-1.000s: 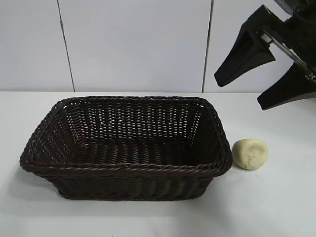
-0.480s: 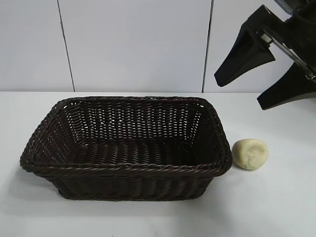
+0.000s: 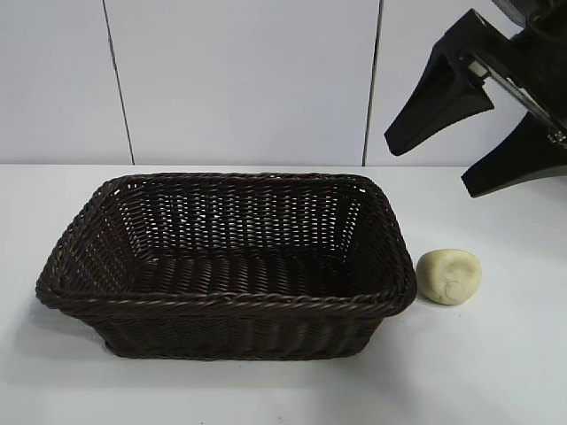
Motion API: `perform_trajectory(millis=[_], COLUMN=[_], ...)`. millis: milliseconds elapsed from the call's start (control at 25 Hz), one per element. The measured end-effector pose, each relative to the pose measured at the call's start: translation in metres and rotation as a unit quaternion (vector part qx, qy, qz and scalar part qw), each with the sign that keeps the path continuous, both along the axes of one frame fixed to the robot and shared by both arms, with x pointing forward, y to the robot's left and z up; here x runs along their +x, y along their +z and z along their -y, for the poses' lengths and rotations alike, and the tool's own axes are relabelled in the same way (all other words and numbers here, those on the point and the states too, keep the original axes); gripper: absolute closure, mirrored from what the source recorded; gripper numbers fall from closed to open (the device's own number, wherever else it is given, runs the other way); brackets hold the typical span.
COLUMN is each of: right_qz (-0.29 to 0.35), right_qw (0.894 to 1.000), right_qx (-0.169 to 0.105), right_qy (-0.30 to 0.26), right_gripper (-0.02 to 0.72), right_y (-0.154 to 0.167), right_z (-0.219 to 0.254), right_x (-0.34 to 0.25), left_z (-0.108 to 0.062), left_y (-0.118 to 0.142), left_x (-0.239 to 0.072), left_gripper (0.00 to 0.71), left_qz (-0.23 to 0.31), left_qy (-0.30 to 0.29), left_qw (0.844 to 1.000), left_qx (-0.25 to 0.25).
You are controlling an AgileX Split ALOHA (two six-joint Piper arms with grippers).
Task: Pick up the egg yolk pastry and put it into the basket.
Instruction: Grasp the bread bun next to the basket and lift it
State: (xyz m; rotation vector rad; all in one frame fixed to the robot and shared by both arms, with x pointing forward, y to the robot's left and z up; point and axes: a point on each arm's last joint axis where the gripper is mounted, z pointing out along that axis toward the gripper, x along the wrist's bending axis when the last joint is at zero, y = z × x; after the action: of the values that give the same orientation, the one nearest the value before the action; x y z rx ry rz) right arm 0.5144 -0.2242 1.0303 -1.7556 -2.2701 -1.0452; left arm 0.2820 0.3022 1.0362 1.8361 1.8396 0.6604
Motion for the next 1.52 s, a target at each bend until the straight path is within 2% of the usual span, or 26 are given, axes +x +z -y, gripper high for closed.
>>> perform_trajectory(millis=[200,560,680,760,1040,1200,1320,1520], right_qz=[0.000,-0.010,-0.017,-0.018,-0.023,-0.036,-0.062,-0.071], right_qw=[1.000,1.000,1.000,1.000,0.995,0.991,0.988,0.987], right_qx=[0.000,0.003,0.002,-0.010,-0.096,-0.101,-0.093,-0.084], right_qy=[0.000,0.012,0.025,0.021,-0.036,-0.078,-0.104,-0.119], right_gripper=[0.008,0.008,0.008,0.008,0.008,0.008,0.008,0.008], right_y=[0.000,0.001,0.007,0.011,0.021,0.013,-0.004,-0.027], right_z=[0.000,-0.001,-0.002,0.000,0.020,0.040,0.054,0.057], right_x=[0.000,-0.002,-0.002,-0.001,0.009,0.019,0.030,0.046], left_z=[0.001,0.003,0.003,0.003,0.003,0.003,0.003,0.003], left_y=[0.002,0.005,0.005,0.005,0.005,0.005,0.005,0.005], left_x=[-0.010,-0.050,-0.050,-0.050,-0.050,-0.050,-0.050,-0.050], left_gripper=[0.095,0.095,0.095,0.095,0.095,0.095,0.095,0.095], left_qz=[0.039,0.174,0.175,0.175,0.175,0.175,0.175,0.175], left_qy=[0.000,0.000,-0.001,-0.004,-0.006,-0.006,-0.006,-0.006], left_qw=[0.999,0.985,0.985,0.985,0.985,0.985,0.985,0.985], left_qx=[0.001,0.008,0.008,0.007,0.007,0.007,0.007,0.007])
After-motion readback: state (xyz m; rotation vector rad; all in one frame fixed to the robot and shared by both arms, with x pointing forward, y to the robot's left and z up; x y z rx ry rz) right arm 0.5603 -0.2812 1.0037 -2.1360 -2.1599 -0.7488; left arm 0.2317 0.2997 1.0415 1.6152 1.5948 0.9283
